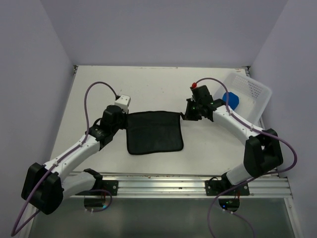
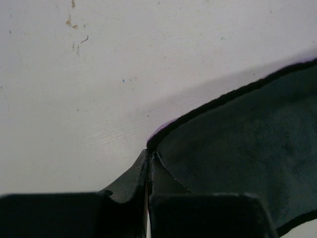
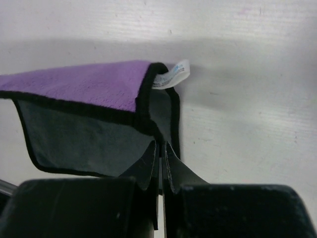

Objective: Roll the towels
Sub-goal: Flatten the towel, then fold the towel

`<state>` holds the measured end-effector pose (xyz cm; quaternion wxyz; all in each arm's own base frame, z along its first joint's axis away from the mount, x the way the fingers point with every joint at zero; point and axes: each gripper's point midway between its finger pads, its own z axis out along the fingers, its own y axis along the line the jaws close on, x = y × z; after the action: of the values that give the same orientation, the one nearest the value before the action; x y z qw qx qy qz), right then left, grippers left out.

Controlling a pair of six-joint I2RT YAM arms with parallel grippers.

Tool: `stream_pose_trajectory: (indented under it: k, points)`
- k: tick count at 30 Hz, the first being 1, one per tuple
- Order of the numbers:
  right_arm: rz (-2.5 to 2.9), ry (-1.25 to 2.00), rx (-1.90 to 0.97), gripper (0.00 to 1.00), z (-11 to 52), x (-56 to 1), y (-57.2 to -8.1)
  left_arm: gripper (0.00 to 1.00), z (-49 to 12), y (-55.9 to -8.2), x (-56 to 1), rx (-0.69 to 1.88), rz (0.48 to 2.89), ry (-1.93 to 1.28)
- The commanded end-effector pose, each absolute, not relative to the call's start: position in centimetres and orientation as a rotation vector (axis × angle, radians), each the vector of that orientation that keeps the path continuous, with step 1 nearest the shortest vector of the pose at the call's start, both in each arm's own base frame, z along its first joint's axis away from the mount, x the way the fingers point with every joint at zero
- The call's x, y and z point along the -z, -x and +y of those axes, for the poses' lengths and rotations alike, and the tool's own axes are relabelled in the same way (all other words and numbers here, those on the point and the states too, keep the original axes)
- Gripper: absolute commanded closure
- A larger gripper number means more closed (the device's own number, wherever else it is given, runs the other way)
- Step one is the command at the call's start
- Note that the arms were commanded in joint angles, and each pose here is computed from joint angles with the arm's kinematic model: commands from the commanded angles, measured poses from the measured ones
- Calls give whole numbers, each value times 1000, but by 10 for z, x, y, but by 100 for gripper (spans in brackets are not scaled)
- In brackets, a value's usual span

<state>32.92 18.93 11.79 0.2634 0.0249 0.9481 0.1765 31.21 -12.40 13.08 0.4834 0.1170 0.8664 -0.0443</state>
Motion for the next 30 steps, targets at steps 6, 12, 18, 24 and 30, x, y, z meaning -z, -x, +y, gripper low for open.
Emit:
stream_pose_trajectory:
  k: [6, 12, 18, 24, 30]
  points:
    - [2463, 5, -502, 100, 177, -121, -307, 100, -117, -311, -134, 96, 2080, -246]
    - [2487, 27, -547, 100, 179, -115, -293, 100, -124, -302, -122, 142, 2144, -287]
    - [2519, 35, -572, 100, 178, -110, -278, 100, -128, -297, -131, 202, 2123, -250]
    - [2536, 43, -604, 100, 179, -110, -265, 100, -130, -289, -139, 250, 2120, -215]
    - [2571, 44, -605, 100, 175, -103, -253, 100, -135, -278, -134, 315, 2159, -190]
